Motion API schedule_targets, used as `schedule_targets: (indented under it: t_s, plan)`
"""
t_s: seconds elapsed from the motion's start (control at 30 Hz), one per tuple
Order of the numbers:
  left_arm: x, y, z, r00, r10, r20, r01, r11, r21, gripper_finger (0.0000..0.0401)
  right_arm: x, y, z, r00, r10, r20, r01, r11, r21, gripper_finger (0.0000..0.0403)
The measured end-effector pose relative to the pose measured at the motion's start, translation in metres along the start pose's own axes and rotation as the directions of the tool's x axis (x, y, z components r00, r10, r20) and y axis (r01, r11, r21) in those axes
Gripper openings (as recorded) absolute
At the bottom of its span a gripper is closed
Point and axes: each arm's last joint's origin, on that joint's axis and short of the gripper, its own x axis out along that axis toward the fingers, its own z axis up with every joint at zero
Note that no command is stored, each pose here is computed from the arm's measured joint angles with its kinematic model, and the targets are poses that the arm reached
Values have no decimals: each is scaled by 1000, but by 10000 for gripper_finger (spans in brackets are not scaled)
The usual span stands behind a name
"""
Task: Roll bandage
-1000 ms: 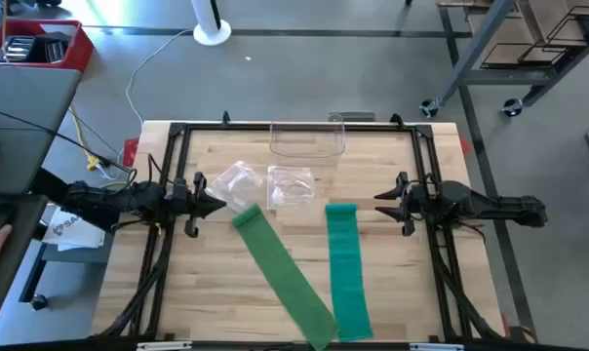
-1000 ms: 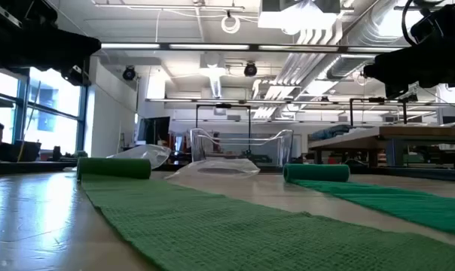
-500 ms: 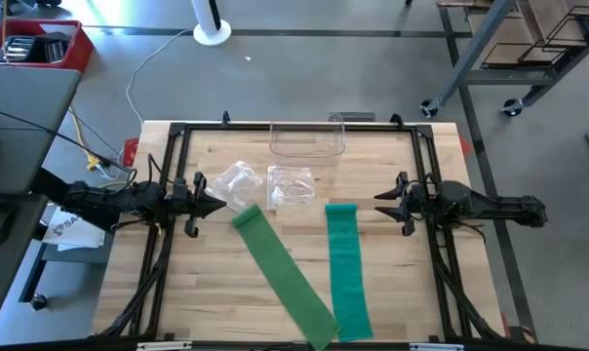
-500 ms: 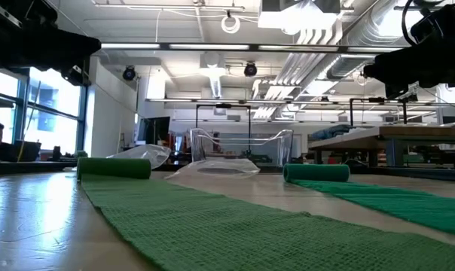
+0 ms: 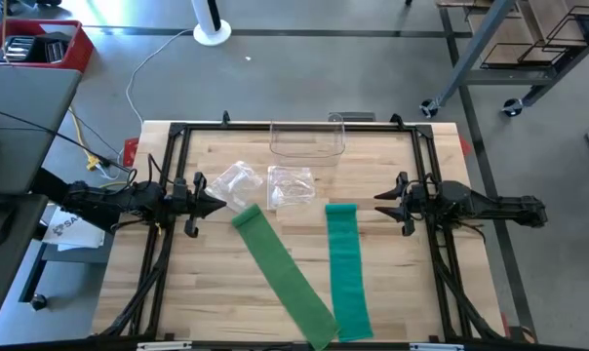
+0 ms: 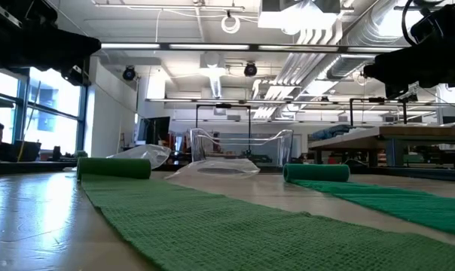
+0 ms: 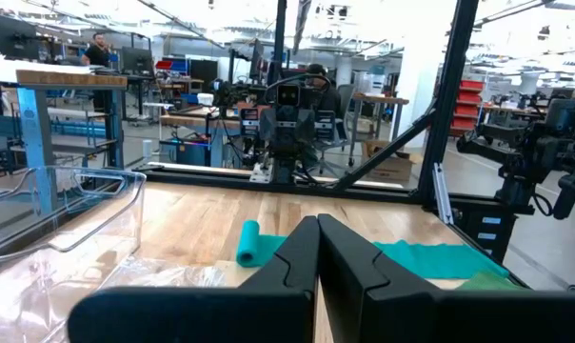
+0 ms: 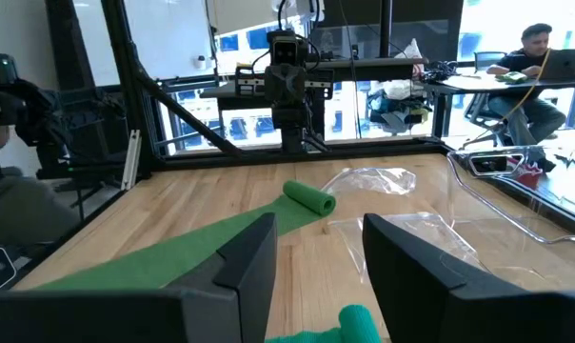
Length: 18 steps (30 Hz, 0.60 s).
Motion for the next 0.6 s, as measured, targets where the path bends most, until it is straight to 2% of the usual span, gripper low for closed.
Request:
schedule_targets:
  t_s: [0.27,0.47,0.53,0.6]
  plan:
    - [0,0,0,1000,0,4,0,1000,-19,3,0,0,0,1000,0,0,0,1000,0,150]
    - [0,0,4,999,3,39,4,986,-166,3,0,0,0,1000,0,0,0,1000,0,150]
    - [0,0,8,996,21,83,-4,979,-202,3,0,0,0,1000,0,1,0,1000,0,150]
    - [-1,0,18,982,17,187,27,973,-230,3,0,0,0,1000,0,0,0,1000,0,150]
